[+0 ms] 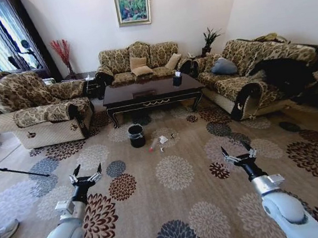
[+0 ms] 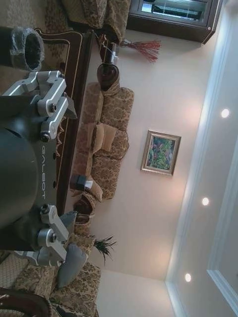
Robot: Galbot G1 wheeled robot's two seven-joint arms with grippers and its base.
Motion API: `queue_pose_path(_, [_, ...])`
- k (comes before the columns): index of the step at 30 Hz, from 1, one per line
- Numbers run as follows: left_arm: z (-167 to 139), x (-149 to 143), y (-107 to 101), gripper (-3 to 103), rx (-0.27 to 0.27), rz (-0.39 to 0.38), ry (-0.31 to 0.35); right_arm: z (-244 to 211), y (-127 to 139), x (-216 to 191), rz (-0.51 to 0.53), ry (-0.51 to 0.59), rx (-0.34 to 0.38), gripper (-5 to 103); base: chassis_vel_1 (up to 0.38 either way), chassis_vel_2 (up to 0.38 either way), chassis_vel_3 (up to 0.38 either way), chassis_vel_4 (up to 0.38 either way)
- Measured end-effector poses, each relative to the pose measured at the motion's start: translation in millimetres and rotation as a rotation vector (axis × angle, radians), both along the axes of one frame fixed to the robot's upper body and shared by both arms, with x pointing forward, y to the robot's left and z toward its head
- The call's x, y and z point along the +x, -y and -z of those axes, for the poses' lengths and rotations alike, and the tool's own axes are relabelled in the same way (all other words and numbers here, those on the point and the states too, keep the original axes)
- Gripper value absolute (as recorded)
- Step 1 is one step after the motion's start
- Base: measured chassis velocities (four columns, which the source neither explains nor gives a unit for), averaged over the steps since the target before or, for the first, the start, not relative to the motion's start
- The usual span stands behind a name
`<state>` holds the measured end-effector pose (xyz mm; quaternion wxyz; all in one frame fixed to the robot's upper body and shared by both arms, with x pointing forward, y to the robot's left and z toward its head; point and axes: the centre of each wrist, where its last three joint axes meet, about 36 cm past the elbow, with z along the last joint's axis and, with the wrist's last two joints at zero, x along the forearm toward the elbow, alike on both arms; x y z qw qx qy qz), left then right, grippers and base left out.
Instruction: Move to the front of the table and pick up the trash from the floor, then place it into the trash bin.
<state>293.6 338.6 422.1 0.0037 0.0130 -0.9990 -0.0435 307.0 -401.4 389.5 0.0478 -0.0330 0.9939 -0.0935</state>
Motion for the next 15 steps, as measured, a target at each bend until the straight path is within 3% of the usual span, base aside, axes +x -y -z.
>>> queue_pose_path(15, [-0.3, 1.5, 0.1, 100, -0.018, -0.014, -0.003, 1.6, 3.4, -6.9, 0.017, -0.011, -0.006, 100, 0.0, 0.0, 0.0, 0.0])
